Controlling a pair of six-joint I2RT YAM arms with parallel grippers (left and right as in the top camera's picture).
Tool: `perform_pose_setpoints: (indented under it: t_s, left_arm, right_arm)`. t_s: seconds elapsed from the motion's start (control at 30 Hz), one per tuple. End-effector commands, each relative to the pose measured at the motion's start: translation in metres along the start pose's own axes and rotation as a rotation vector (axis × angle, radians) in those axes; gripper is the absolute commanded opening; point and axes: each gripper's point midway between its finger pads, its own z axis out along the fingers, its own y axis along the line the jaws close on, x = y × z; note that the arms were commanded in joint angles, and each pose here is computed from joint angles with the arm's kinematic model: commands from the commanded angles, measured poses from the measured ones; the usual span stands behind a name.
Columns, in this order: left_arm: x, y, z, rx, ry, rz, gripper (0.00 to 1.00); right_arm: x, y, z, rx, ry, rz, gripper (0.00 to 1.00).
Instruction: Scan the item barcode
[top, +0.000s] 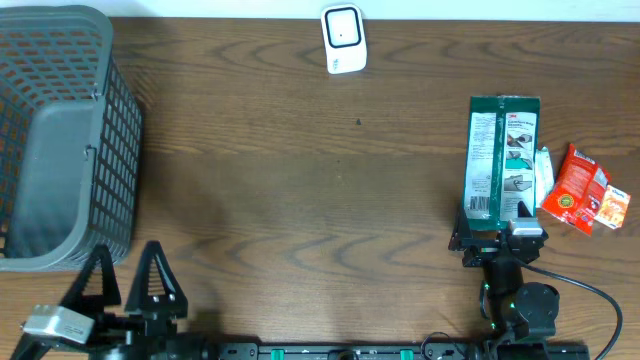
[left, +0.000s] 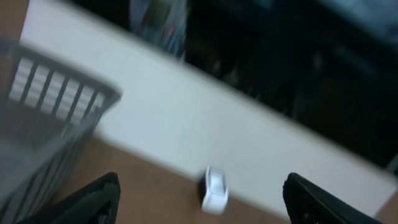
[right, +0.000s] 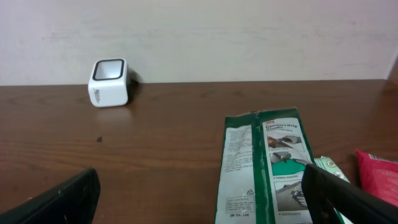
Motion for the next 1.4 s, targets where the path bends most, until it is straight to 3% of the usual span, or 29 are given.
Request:
perform_pose_setpoints:
  t_s: [0.0, 0.2, 0.37, 0.8, 1.0, 1.37]
  left_arm:
    - [-0.011, -0.003, 0.012, 0.054, -0.124, 0.012, 0.85]
    - [-0.02, -0.007, 0.029, 0.16, -0.316, 0.028, 0.85]
    - [0.004, 0.008, 0.043, 0.183, -0.372, 0.066, 0.85]
    - [0.105, 0.069, 0.073, 0.061, -0.184, 0.145, 0.85]
    - [0.156, 0.098, 0.078, -0.029, 0.003, 0.184, 0.85]
    - [0.193, 0.106, 0.074, -0.011, 0.169, 0.438, 0.85]
  right_arm:
    - [0.0, -0.003, 0.0, 0.017, -0.003, 0.018, 0.99]
    - [0.0, -0.003, 0.0, 0.017, -0.003, 0.018, 0.99]
    - [0.0, -0.003, 0.0, 0.017, -0.003, 0.018, 0.99]
    - [0.0, -0.003, 0.0, 0.017, -0.003, 0.018, 0.99]
    - [0.0, -0.003, 0.0, 0.017, -0.003, 0.018, 0.99]
    - [0.0, -0.003, 0.0, 0.017, -0.003, 0.018, 0.99]
